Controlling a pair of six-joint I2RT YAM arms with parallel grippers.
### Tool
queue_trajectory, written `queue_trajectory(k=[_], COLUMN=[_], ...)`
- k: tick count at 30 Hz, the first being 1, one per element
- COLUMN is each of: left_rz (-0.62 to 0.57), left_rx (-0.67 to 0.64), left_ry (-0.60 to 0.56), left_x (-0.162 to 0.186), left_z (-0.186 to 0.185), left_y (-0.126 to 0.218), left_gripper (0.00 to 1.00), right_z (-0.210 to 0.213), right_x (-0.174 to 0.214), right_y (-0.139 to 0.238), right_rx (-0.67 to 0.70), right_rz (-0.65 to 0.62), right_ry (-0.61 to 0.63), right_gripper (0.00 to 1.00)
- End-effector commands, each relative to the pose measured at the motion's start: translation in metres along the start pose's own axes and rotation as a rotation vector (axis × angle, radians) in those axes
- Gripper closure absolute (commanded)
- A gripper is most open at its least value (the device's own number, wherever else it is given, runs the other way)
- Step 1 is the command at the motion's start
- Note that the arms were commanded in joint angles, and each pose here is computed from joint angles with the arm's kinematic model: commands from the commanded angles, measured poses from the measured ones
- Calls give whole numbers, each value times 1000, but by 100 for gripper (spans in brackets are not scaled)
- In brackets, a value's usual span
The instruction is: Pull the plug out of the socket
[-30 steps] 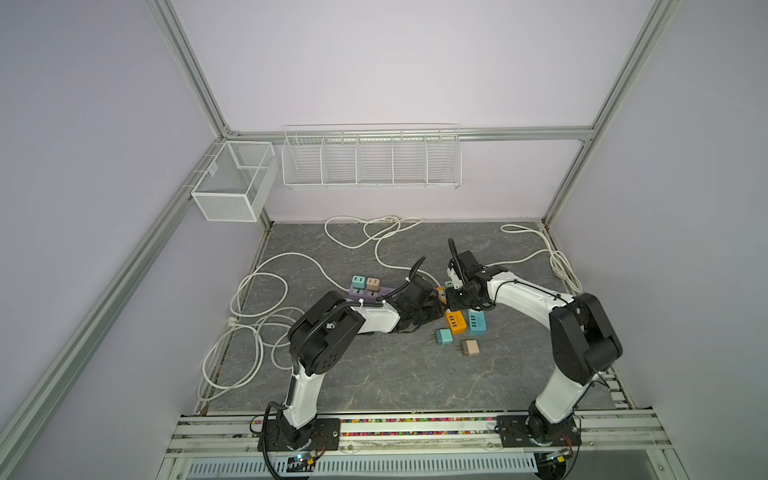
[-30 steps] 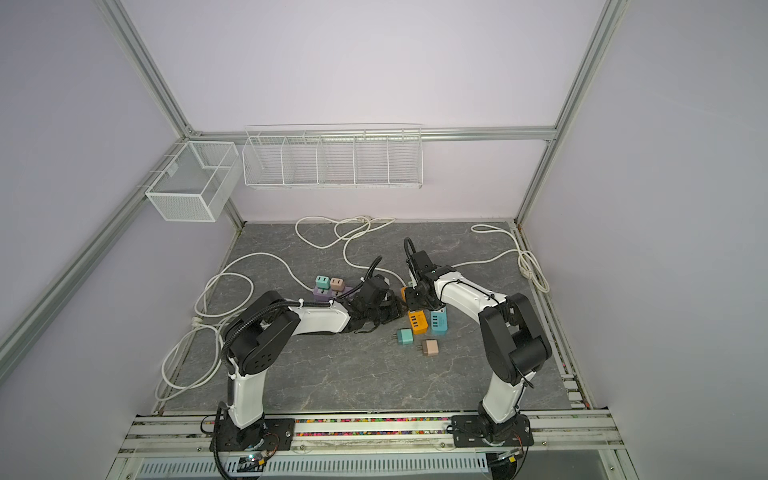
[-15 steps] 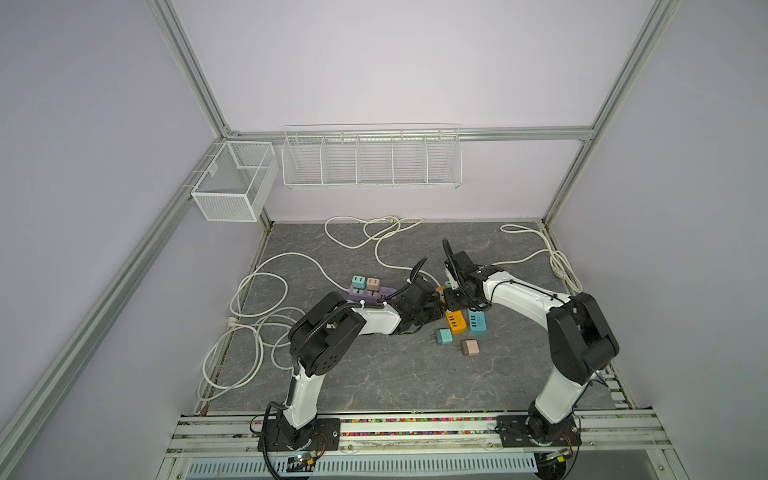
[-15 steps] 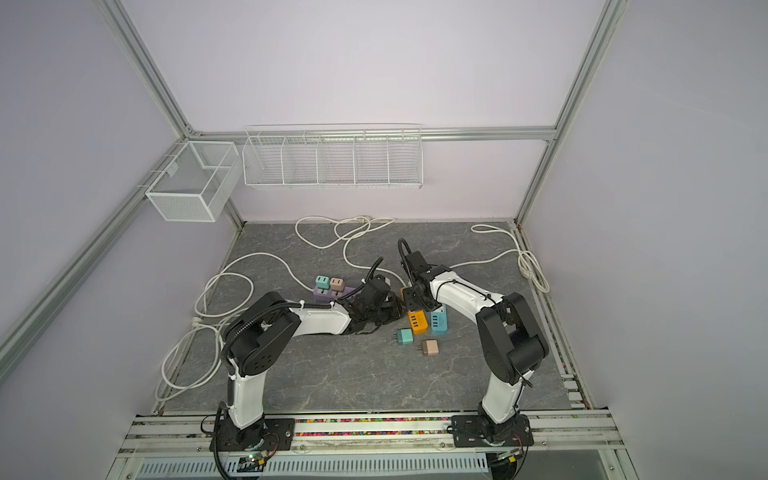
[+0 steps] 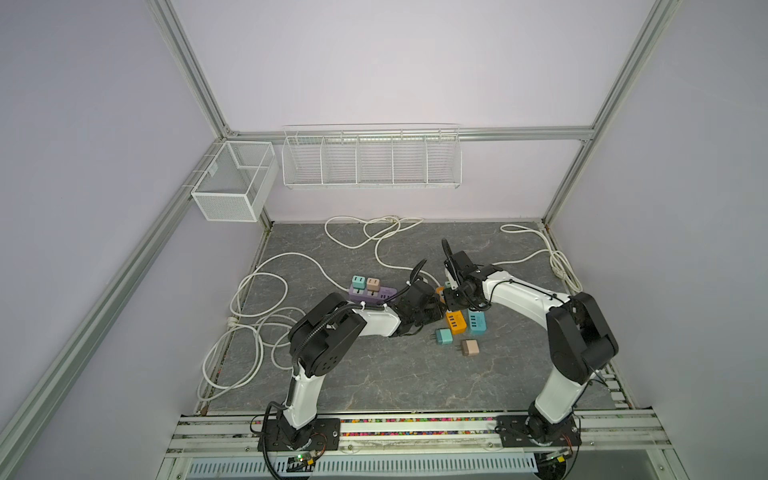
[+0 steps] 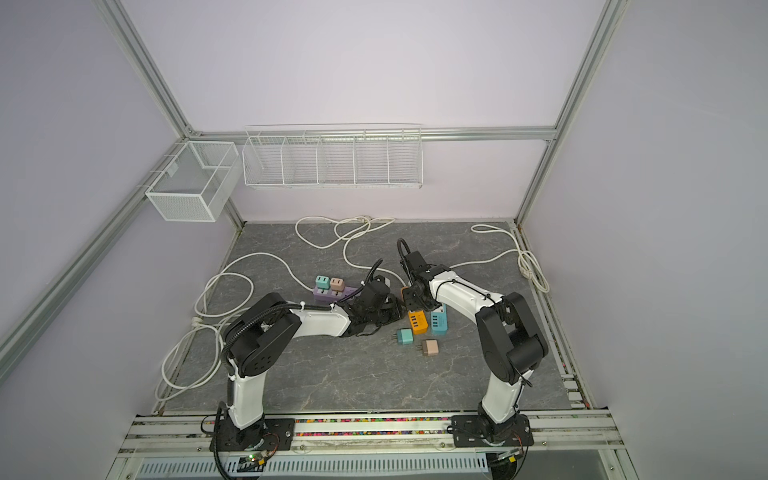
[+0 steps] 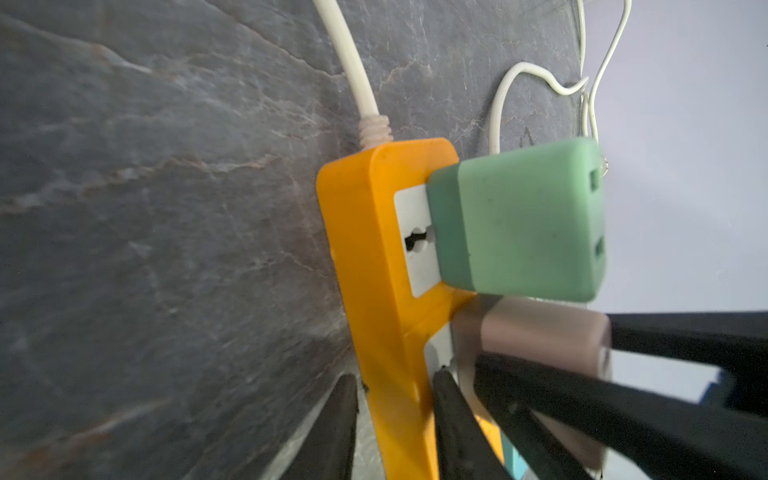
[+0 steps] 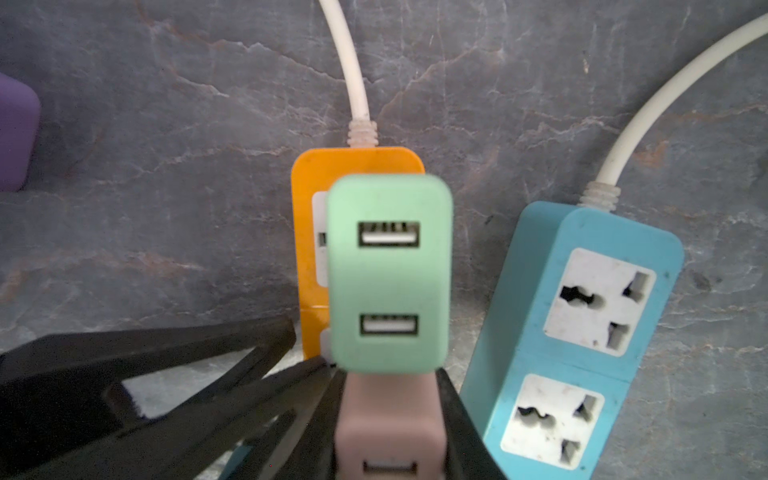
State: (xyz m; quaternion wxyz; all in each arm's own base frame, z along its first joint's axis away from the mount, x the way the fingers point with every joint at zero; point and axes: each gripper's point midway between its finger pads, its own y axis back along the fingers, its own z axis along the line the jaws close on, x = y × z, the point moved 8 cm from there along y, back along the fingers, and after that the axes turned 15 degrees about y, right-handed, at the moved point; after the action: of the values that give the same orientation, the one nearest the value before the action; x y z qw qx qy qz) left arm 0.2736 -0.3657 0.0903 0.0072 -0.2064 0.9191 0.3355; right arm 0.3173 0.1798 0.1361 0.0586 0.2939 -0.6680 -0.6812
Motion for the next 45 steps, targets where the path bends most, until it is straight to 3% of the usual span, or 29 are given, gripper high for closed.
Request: queue_trajectory(k=[1, 9, 16, 25, 32, 39, 45], left_rz=[60, 59, 62, 73, 68, 61, 62], left_rx=[-229, -242, -248, -254, -266, -266, -251], left_ry=[9, 5, 0, -16, -19, -22, -32], left_x=[20, 22, 22, 25, 24, 24, 21], left_z=[53, 56, 53, 49, 48, 47, 38], left_y=[-3, -1, -3, -4, -5, -2, -3], left_gripper=[69, 70, 71, 75, 75, 75, 75], right_z=[8, -7, 12, -11, 12, -13, -16], right_x=[-4, -2, -3, -3, -5, 2, 8], right_y=[7, 18, 13, 23, 20, 31, 50], right_rx=[-55, 29, -27, 23, -24, 25, -12], right_rz=[-15, -18, -21, -28, -33, -34, -96], right_ry=[18, 11, 35, 14, 49, 14, -18], right_gripper=[74, 74, 76, 76, 77, 77, 77])
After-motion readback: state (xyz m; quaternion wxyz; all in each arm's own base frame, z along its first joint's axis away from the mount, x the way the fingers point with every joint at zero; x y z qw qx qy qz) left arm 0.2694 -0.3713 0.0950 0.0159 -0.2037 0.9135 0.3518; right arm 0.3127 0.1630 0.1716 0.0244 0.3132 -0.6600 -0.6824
